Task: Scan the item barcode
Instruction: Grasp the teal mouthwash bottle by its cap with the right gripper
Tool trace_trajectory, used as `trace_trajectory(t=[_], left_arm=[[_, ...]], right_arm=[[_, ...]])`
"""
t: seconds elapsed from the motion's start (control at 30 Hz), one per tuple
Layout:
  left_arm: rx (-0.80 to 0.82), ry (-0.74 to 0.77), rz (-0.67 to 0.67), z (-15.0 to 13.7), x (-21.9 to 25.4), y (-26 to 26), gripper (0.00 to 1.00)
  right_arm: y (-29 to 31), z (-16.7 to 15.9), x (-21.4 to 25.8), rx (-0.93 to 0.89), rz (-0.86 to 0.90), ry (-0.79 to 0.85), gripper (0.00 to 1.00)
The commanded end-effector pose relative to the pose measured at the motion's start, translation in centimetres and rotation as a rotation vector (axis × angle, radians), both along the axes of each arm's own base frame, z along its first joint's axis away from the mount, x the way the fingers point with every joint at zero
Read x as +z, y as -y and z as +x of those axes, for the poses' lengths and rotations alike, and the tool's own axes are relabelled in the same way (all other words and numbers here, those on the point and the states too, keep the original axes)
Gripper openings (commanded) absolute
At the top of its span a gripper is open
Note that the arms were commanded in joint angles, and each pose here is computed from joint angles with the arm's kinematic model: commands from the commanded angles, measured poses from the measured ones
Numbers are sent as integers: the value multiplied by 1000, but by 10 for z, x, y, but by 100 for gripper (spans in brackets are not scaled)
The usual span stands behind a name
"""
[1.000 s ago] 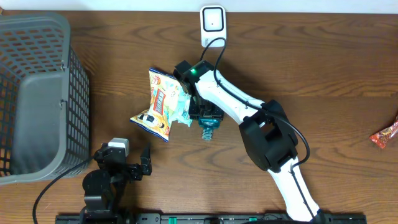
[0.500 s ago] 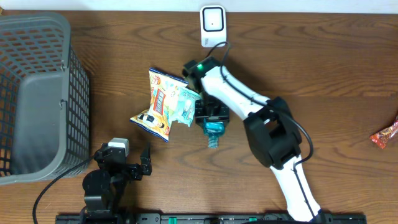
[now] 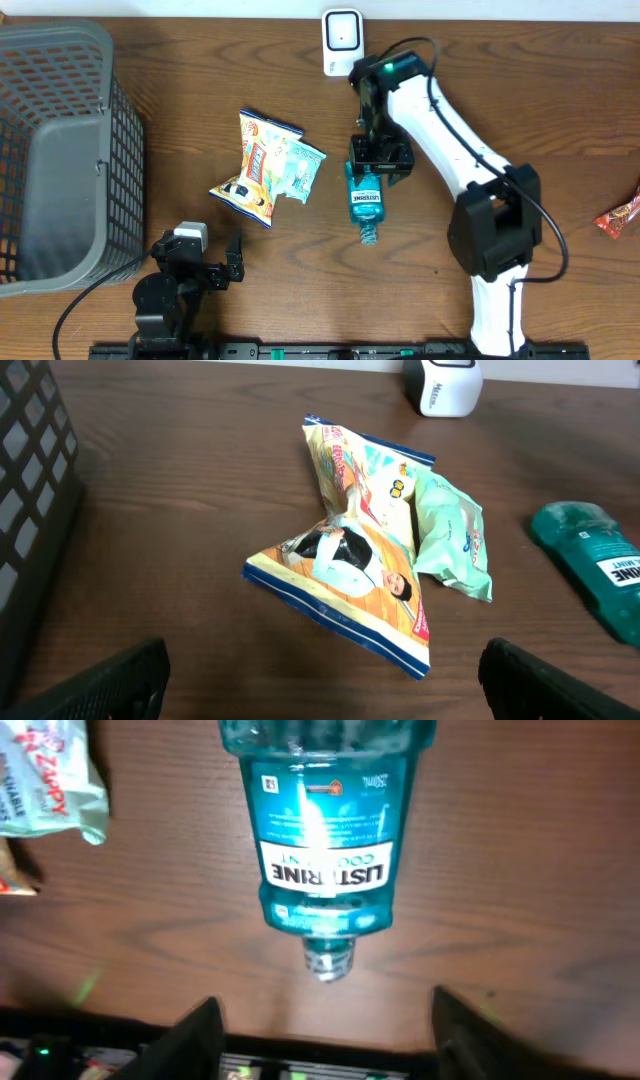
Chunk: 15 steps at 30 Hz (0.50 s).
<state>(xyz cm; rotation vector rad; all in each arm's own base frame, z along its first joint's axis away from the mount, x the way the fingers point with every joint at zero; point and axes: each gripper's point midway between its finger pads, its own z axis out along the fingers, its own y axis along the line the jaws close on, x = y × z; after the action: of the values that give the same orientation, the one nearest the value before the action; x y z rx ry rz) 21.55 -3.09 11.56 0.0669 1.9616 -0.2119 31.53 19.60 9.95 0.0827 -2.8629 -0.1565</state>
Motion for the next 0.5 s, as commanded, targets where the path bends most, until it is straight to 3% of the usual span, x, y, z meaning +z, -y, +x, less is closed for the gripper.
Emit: trace_trajectory(t=[0.0, 0.07, 0.2, 0.33, 0.47], left_arm=[[-1, -32, -11, -2, -10, 1, 99], [-1, -32, -11, -2, -10, 1, 99], [-1, -32, -11, -2, -10, 1, 99], [-1, -32, -11, -2, -10, 1, 99], [-1, -32, -11, -2, -10, 1, 99]], right_arm=[[2, 6, 2, 55, -20, 53, 67], [0, 10, -1, 45, -49, 84, 73], [-2, 17, -4, -24, -209, 197, 74], [-10, 26, -2, 6, -372, 380, 87], [-15, 19, -18, -22, -428, 405, 84]])
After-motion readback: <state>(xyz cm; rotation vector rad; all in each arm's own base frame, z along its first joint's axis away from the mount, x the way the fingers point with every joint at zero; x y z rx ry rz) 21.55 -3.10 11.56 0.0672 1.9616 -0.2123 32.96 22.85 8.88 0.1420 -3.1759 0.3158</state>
